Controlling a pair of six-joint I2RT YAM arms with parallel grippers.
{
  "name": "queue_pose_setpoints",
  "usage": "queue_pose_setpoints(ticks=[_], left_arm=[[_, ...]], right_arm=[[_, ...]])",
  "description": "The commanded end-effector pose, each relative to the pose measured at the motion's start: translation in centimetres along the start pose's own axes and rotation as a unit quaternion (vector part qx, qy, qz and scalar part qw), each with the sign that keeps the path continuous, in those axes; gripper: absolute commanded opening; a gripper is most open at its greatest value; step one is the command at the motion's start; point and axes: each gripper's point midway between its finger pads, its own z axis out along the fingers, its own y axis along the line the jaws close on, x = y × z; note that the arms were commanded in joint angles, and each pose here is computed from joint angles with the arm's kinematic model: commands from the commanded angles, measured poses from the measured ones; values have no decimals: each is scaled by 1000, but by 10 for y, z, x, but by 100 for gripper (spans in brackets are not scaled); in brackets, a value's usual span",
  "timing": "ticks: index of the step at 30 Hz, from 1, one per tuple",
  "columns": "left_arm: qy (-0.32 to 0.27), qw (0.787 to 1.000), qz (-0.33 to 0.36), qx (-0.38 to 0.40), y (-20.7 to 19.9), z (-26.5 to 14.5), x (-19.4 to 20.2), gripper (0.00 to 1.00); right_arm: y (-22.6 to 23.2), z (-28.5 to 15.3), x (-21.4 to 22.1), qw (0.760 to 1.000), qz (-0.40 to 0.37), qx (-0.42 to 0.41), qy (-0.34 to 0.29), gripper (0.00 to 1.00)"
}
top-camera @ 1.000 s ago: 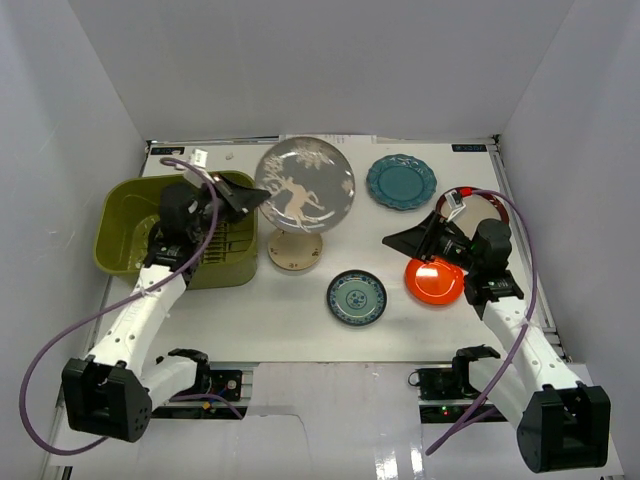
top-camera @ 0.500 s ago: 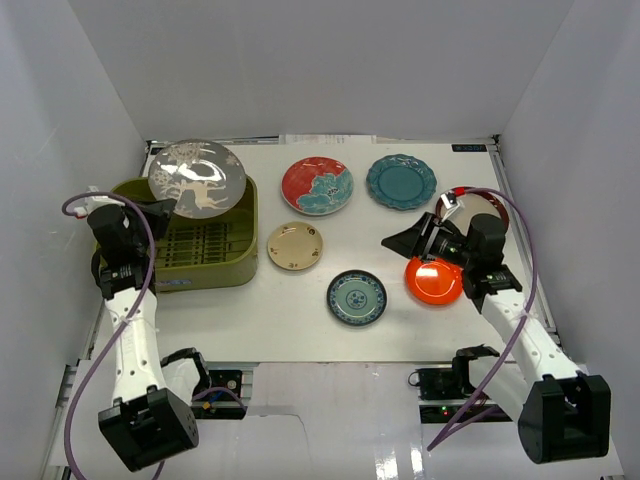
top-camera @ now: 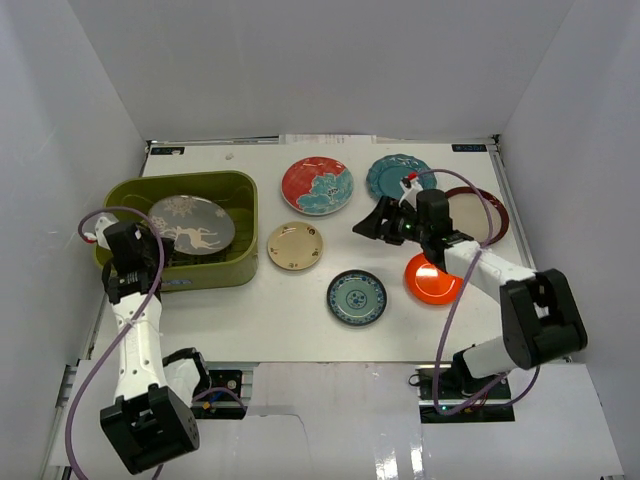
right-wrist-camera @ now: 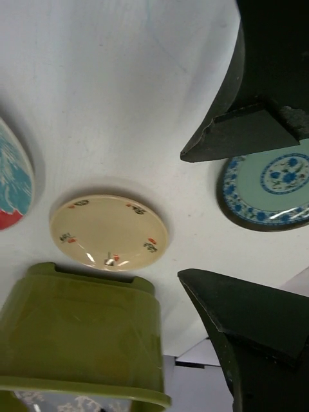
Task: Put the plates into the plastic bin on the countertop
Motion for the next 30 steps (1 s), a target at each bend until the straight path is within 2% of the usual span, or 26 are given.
queue_pose_setpoints(ticks=[1, 6, 8, 12, 13, 15, 16, 17, 18, 25, 28, 29, 30], left_arm=[[-36, 998, 13, 53, -25, 0, -20, 0], [-3, 999, 24, 43, -21, 20, -11, 1], [1, 999, 25, 42, -19, 24, -8, 11], [13, 999, 24, 42, -14, 31, 1, 40], [15, 999, 24, 46, -14, 32, 2, 56], [18, 998, 22, 49, -15, 33, 4, 75], [22, 998, 22, 55, -17, 32, 4, 90], [21, 998, 22, 60, -20, 31, 3, 95], [22, 998, 21, 63, -22, 30, 3, 98], [16, 990, 50, 134, -63, 8, -15, 98], [62, 975, 71, 199, -93, -5, -6, 98], [81, 970, 73, 219, -100, -10, -1, 98], [89, 967, 71, 229, -105, -14, 0, 98]], right_arm=[[3, 28, -51, 997, -3, 18, -77, 74], [-26, 66, -67, 992, 56, 54, -104, 74], [-36, 76, -71, 987, 88, 67, -118, 74], [-58, 105, -70, 982, 123, 83, -119, 74], [-57, 111, -76, 981, 124, 80, -124, 74], [-67, 125, -70, 980, 136, 88, -113, 73], [-69, 129, -70, 980, 140, 88, -113, 73], [-67, 134, -74, 980, 142, 82, -115, 73], [-75, 141, -68, 978, 154, 87, -109, 72], [-77, 181, -68, 975, 183, 76, -103, 69], [-77, 199, -72, 968, 215, 73, -106, 60], [-82, 205, -68, 966, 224, 75, -103, 50], [-79, 208, -74, 965, 229, 71, -109, 47]])
